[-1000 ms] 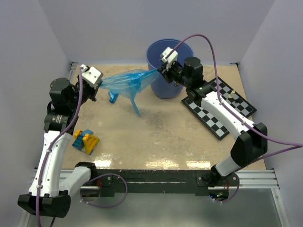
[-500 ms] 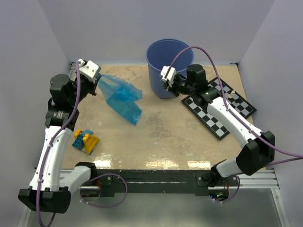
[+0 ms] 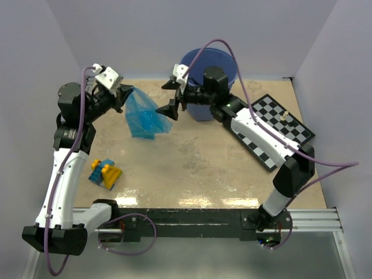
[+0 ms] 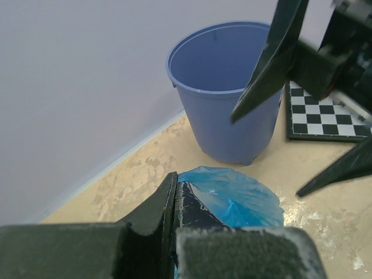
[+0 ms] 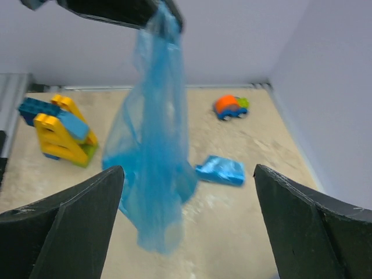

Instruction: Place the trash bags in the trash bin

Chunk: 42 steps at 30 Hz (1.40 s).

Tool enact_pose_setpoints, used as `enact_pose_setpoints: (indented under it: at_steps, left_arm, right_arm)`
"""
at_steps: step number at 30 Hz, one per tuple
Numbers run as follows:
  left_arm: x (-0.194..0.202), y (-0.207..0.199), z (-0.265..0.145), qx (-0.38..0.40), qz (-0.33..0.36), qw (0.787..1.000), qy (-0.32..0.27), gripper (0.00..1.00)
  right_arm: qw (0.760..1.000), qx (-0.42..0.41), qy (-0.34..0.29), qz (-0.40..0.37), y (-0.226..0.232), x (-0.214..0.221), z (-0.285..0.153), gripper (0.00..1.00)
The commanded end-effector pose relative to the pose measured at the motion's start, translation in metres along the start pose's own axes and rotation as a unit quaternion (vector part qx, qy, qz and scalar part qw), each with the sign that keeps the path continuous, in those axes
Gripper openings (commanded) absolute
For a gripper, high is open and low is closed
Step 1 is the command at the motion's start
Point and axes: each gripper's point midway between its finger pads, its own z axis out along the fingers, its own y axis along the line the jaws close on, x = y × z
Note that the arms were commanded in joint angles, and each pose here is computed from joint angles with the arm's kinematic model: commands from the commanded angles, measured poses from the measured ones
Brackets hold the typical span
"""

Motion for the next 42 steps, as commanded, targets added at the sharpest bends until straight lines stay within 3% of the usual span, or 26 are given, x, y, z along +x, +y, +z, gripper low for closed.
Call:
enact_pose_setpoints:
  at_steps: [1,4,6,9,12,14,15,19,20,23,26,30,31,34,36,42]
  left_arm:
    - [-0.041,-0.003,-0.003,0.014,0.003,0.999,-0.052,0.0]
    - [-0.046,-0.003,-0.005,0.012,0.002,0.998,-0.057,0.0]
    - [-0.048,-0.004,-0.006,0.016,0.0,0.998,-0.061,0.0]
    - [-0.048,-0.009,-0.007,0.025,0.002,0.998,-0.061,0.0]
    - [-0.041,-0.005,-0.005,0.016,0.005,0.999,-0.052,0.0]
    - [-0.038,-0.001,-0.003,0.008,0.006,0.999,-0.051,0.0]
    - [-0.038,0.0,-0.001,0.007,0.006,0.999,-0.054,0.0]
    - [-0.039,0.01,0.001,-0.021,-0.022,0.998,-0.054,0.52]
    - [-0.036,0.011,-0.002,-0.028,-0.029,0.998,-0.048,0.59]
    - [-0.023,0.011,-0.012,-0.057,-0.056,0.996,-0.035,0.67]
    - [-0.002,0.002,-0.015,-0.056,-0.115,0.992,-0.017,0.68]
    - [0.024,-0.028,-0.007,0.017,-0.168,0.986,-0.005,0.45]
    - [0.027,-0.034,-0.005,0.03,-0.179,0.983,-0.008,0.43]
    - [0.027,-0.049,0.003,0.086,-0.184,0.978,-0.038,0.47]
    - [0.034,-0.047,0.014,0.089,-0.214,0.972,-0.038,0.54]
    - [0.026,-0.038,0.052,0.129,-0.224,0.963,-0.08,0.6]
  right_arm:
    - [0.997,-0.051,-0.042,0.038,0.024,-0.02,0.028,0.98]
    - [0.997,-0.054,-0.039,0.042,0.028,-0.017,0.034,0.98]
    - [0.999,-0.002,-0.028,0.046,0.011,-0.011,0.035,0.92]
    - [0.997,0.06,-0.018,0.054,-0.009,-0.003,0.03,0.64]
    - [0.997,0.053,-0.026,0.055,-0.01,-0.007,0.026,0.39]
    - [0.997,0.048,-0.03,0.057,-0.008,-0.01,0.026,0.03]
    - [0.996,0.049,-0.032,0.061,-0.008,-0.011,0.026,0.0]
    - [0.992,0.089,-0.047,0.077,-0.025,-0.023,0.023,0.0]
    - [0.988,0.104,-0.06,0.096,-0.034,-0.029,0.019,0.0]
    - [0.977,0.111,-0.099,0.15,-0.051,-0.046,0.008,0.0]
    - [0.967,0.105,-0.128,0.193,-0.061,-0.058,0.0,0.0]
    - [0.962,0.079,-0.148,0.216,-0.061,-0.068,0.0,0.0]
    - [0.961,0.077,-0.151,0.219,-0.061,-0.07,-0.001,0.0]
    - [0.959,0.066,-0.159,0.224,-0.058,-0.076,-0.001,0.0]
    - [0.957,0.059,-0.161,0.234,-0.056,-0.077,0.0,0.0]
    - [0.956,0.054,-0.164,0.238,-0.054,-0.079,-0.001,0.0]
